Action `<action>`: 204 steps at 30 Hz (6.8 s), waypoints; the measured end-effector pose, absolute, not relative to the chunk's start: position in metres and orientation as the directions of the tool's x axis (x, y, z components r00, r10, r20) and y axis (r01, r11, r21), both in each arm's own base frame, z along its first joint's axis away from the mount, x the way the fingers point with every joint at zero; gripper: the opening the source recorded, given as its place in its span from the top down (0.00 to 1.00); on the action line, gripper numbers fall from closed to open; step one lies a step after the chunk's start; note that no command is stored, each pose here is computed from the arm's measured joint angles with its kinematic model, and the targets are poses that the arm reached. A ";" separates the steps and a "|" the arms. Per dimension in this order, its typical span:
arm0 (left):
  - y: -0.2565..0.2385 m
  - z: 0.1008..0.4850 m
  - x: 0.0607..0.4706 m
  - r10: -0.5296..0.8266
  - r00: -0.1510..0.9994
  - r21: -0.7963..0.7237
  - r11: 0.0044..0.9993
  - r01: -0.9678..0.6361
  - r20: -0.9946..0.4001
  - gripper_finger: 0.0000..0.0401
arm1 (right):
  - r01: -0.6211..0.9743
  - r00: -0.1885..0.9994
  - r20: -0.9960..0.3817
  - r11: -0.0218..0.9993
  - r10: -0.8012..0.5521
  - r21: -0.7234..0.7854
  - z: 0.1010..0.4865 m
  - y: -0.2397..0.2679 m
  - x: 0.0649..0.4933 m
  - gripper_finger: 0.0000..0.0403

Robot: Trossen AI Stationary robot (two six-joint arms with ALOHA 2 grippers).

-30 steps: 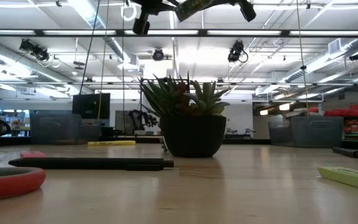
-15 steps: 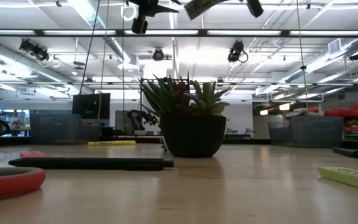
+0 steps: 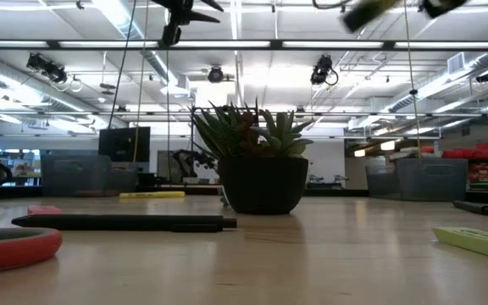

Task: Sort crayons/erasers/pens/pencils in bins
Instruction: Put the crayon box into the green bin, then put the red scissors into the green bin

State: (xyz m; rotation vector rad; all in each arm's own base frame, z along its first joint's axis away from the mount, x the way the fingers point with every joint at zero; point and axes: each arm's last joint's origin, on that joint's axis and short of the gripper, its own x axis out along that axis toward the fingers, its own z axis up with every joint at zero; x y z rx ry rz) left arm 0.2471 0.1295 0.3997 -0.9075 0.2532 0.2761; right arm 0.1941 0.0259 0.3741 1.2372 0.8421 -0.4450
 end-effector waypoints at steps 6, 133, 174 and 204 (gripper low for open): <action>0.129 0.398 0.247 0.125 0.931 -0.712 0.612 -0.344 -0.343 0.75 | 0.877 0.327 -0.891 0.249 0.315 0.410 0.360 0.050 0.167 0.77; -0.009 0.358 0.230 -0.308 0.507 -0.410 0.906 -0.100 -0.805 0.74 | 0.433 0.691 -0.718 0.845 -0.088 0.313 0.339 0.134 0.225 0.56; -0.209 0.177 0.299 -0.334 0.163 -0.313 0.939 0.142 -0.928 0.51 | 0.232 0.769 -0.634 0.890 0.081 0.394 0.348 0.188 0.188 0.56; -0.230 0.160 0.306 -0.257 0.317 -0.193 0.956 0.219 -0.913 0.56 | 0.257 0.782 -0.621 0.881 0.052 0.397 0.348 0.189 0.186 0.56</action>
